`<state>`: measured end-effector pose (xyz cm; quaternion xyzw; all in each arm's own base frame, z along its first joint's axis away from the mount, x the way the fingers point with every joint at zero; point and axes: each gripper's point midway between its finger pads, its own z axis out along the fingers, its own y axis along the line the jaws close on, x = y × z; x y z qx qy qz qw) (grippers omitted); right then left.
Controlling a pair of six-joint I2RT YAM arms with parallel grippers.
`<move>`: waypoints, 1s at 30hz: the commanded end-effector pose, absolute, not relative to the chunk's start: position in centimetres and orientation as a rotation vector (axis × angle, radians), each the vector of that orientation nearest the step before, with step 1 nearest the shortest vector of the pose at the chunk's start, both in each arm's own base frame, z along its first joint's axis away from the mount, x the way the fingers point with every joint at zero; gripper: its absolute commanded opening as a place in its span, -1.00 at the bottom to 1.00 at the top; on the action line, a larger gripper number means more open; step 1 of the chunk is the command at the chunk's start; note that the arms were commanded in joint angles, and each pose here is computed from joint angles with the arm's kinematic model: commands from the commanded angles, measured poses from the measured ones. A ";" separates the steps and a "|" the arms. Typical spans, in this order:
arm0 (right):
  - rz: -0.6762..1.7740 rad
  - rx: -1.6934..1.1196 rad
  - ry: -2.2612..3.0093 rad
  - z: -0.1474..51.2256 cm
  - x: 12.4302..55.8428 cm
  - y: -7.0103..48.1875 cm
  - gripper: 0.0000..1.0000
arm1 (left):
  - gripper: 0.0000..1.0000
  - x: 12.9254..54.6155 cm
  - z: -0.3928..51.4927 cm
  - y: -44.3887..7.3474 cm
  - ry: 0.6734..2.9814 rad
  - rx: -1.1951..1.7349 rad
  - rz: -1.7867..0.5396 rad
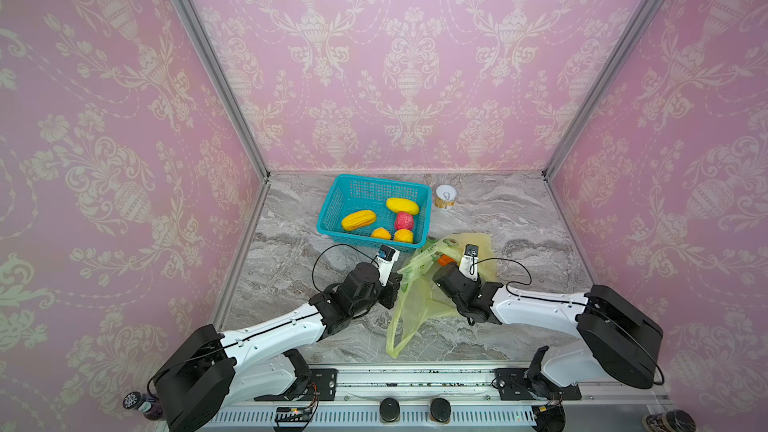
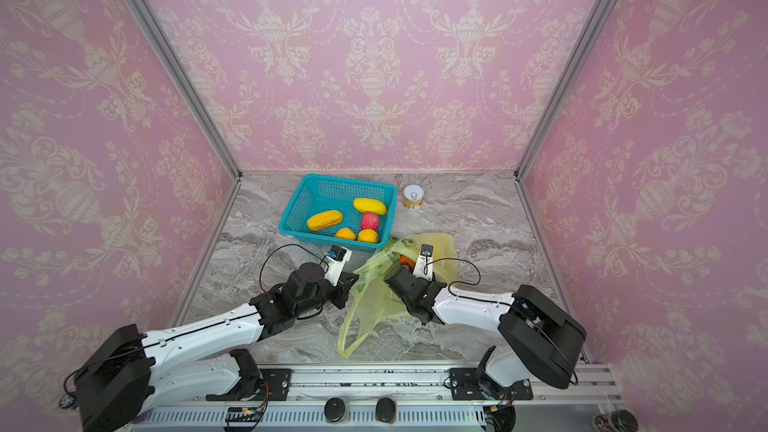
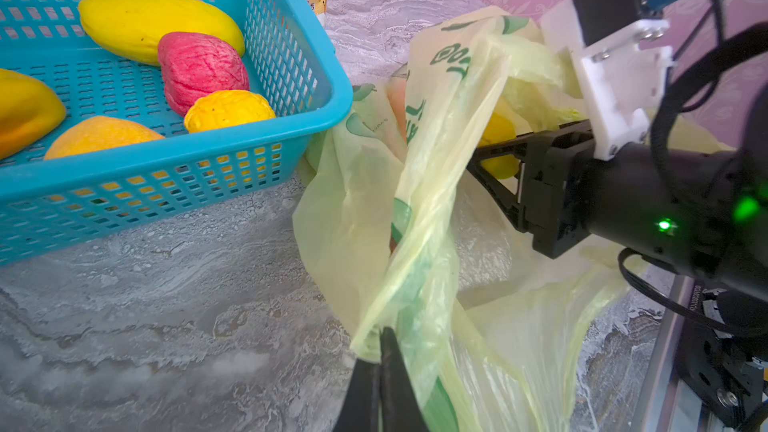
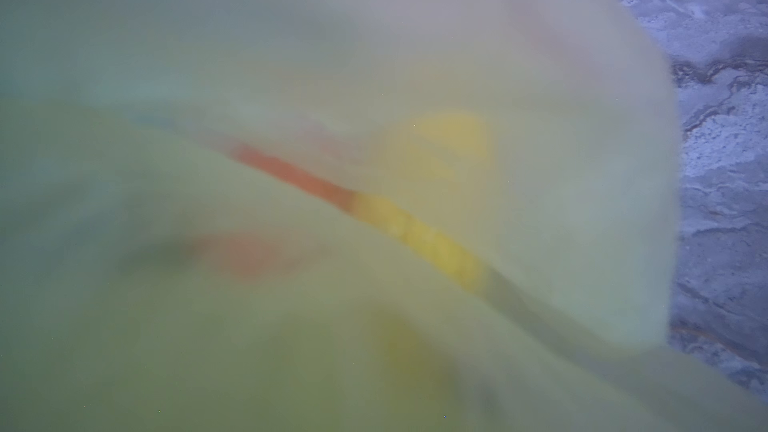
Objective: Untie the knot of the plastic bag and take out the fruit
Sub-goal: 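Push the right gripper deep into the bag toward the remaining fruit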
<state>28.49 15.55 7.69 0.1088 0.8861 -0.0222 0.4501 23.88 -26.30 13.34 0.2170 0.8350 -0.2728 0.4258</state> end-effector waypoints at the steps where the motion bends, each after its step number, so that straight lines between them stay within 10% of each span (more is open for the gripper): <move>1: -0.023 0.199 2.187 8.5 27.2 15.8 -0.47 | -1.00 24.0 13.0 -26.2 2.095 0.552 -0.672; 7: 0.136 0.112 2.206 9.2 25.6 17.4 -0.43 | -1.00 24.0 13.0 -26.3 2.096 0.551 -0.674; 19: 0.114 0.090 2.237 6.9 25.8 18.2 0.25 | -1.00 23.9 13.0 -26.3 2.099 0.551 -0.677; 30: 0.035 0.141 2.223 6.8 25.8 16.7 0.31 | -1.00 23.9 13.0 -26.2 2.096 0.552 -0.675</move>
